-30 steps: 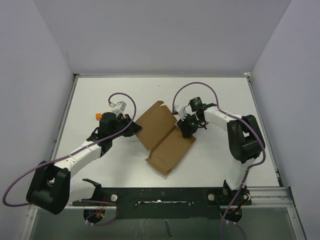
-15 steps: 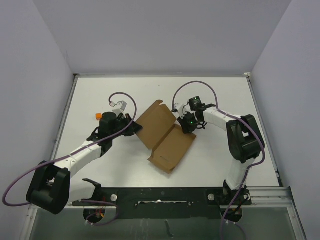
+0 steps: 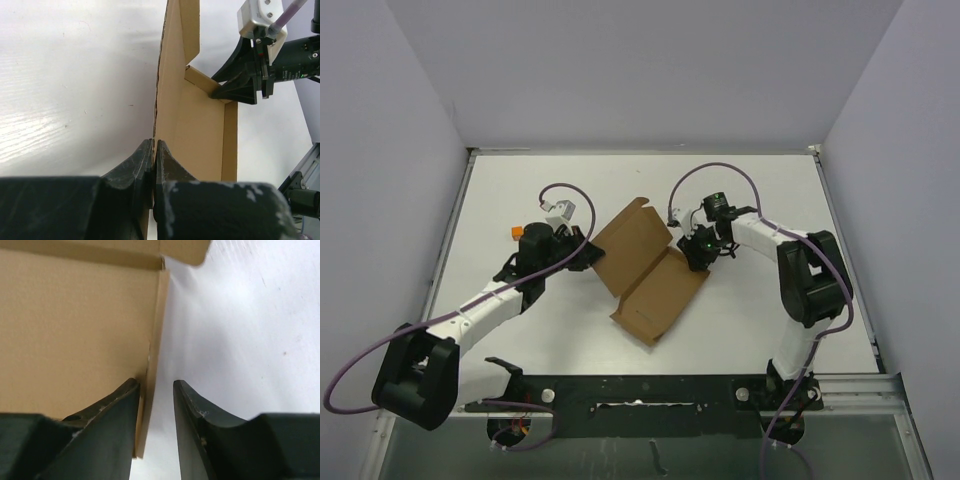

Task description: Fold the paper box

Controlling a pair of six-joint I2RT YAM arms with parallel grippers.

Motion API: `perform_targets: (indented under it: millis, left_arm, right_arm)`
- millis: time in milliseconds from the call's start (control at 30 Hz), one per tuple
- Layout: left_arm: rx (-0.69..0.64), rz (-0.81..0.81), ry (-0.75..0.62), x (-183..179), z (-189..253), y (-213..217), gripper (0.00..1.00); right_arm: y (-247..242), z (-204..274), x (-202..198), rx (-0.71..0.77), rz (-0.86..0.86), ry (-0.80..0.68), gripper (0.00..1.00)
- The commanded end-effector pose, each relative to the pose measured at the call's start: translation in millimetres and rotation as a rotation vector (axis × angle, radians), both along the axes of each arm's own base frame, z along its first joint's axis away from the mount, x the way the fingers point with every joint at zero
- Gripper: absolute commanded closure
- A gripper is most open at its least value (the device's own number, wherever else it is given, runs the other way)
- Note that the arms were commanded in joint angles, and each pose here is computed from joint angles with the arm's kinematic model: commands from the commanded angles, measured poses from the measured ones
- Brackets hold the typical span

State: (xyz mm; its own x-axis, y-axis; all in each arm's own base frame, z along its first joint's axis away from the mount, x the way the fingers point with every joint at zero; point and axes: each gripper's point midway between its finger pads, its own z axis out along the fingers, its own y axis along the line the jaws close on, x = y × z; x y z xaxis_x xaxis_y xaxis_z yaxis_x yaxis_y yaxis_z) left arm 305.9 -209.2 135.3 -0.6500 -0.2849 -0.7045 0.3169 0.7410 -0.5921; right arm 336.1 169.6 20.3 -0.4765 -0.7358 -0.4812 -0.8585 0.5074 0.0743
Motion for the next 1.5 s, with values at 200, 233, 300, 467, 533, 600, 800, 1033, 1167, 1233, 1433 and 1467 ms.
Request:
perform_targets:
  millis: [200,233,300,467,533,600,800,1033,1167,1233,1433,1467]
  left_arm:
    - [-0.018,-0.022,-0.115,9,36,-5,1.00]
    - [-0.020,-0.023,-0.119,8,37,-5,1.00]
    - [-0.023,-0.030,-0.125,8,38,-6,1.00]
    - [-0.041,-0.075,-0.157,9,44,-14,1.00]
    - [-0.055,-0.119,-0.188,9,51,-21,1.00]
    - [-0.057,-0.162,-0.212,10,56,-27,1.00]
    - [-0.044,-0.311,-0.295,13,66,-45,1.00]
    - [-0.042,-0.481,-0.314,17,65,-65,1.00]
    - [-0.015,-0.462,-0.274,30,58,-67,0.93]
    - [-0.001,-0.442,-0.260,35,56,-66,0.87]
    - [0.040,-0.364,-0.278,41,60,-55,0.70]
    - [0.049,-0.352,-0.285,41,61,-52,0.68]
  right_arm:
    - [-3,17,-5,0.016,0.049,-0.021,0.81]
    - [-3,17,-3,0.012,0.042,-0.025,0.85]
    - [-5,17,-1,0.002,0.026,-0.034,0.92]
    - [-5,24,-2,0.017,0.019,-0.036,0.92]
    - [-2,30,-5,0.059,0.028,-0.020,0.74]
    - [-1,39,-7,0.099,0.031,-0.023,0.56]
    - [-8,77,-6,0.251,-0.001,-0.053,0.43]
    - [-18,138,-16,0.448,0.050,-0.160,0.43]
    - [-16,168,-23,0.506,0.083,-0.241,0.42]
    - [-12,180,-25,0.530,0.087,-0.253,0.41]
    - [-3,184,-32,0.617,0.127,-0.224,0.39]
    - [-4,179,-33,0.622,0.124,-0.221,0.39]
